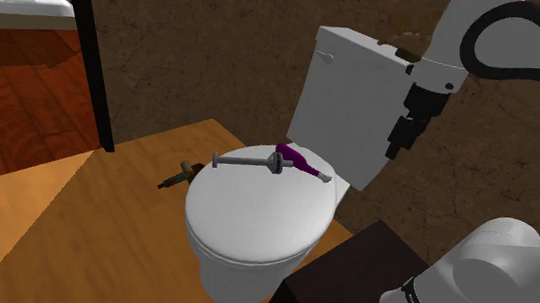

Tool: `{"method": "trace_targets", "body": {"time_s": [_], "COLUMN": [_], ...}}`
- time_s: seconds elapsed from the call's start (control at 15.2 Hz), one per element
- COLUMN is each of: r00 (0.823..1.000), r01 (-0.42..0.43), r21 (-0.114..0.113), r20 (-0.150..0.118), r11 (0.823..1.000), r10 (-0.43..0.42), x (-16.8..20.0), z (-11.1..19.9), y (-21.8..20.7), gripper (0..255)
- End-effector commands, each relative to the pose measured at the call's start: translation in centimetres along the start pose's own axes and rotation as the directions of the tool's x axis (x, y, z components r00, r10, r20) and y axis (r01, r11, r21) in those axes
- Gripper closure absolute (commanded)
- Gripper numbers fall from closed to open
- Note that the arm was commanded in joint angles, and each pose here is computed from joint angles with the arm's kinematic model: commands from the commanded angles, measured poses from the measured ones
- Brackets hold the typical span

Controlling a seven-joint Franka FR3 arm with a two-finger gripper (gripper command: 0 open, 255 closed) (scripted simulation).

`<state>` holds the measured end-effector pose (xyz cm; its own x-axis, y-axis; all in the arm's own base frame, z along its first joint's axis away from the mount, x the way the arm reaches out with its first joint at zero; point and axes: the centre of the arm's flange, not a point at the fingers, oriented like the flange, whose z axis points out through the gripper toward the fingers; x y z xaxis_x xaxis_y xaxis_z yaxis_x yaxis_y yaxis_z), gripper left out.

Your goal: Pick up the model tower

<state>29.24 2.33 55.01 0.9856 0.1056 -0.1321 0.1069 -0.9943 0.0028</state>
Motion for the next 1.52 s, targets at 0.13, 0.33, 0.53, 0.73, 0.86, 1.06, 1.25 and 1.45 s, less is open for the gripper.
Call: {"method": "trace_targets", "body": {"time_s": [0.13, 0.33, 0.53, 0.73, 0.86, 1.06, 1.25, 1.45], "r00": [0.999, 0.991, 0.978, 0.959, 0.942, 0.913, 0.878, 0.838], "r01": [0.052, 0.131, 0.208, 0.284, 0.334, 0.407, 0.477, 0.543], "r21": [-0.011, -0.027, -0.043, -0.059, -0.07, -0.086, -0.101, -0.116], "r20": [-0.002, -0.003, -0.004, -0.003, -0.001, 0.002, 0.006, 0.011], "r11": [0.999, 0.991, 0.977, 0.957, 0.94, 0.91, 0.873, 0.831], "r10": [-0.052, -0.131, -0.209, -0.285, -0.335, -0.408, -0.478, -0.546], "x": [2.2, 5.6, 9.0, 12.3, 14.6, 17.9, 21.2, 24.5], "z": [1.3, 3.2, 5.1, 7.0, 8.2, 10.1, 11.9, 13.8], "y": [0.3, 0.6, 0.7, 0.5, 0.3, -0.3, -1.1, -2.1], "gripper": [0, 0, 0, 0, 0, 0, 0, 0]}}
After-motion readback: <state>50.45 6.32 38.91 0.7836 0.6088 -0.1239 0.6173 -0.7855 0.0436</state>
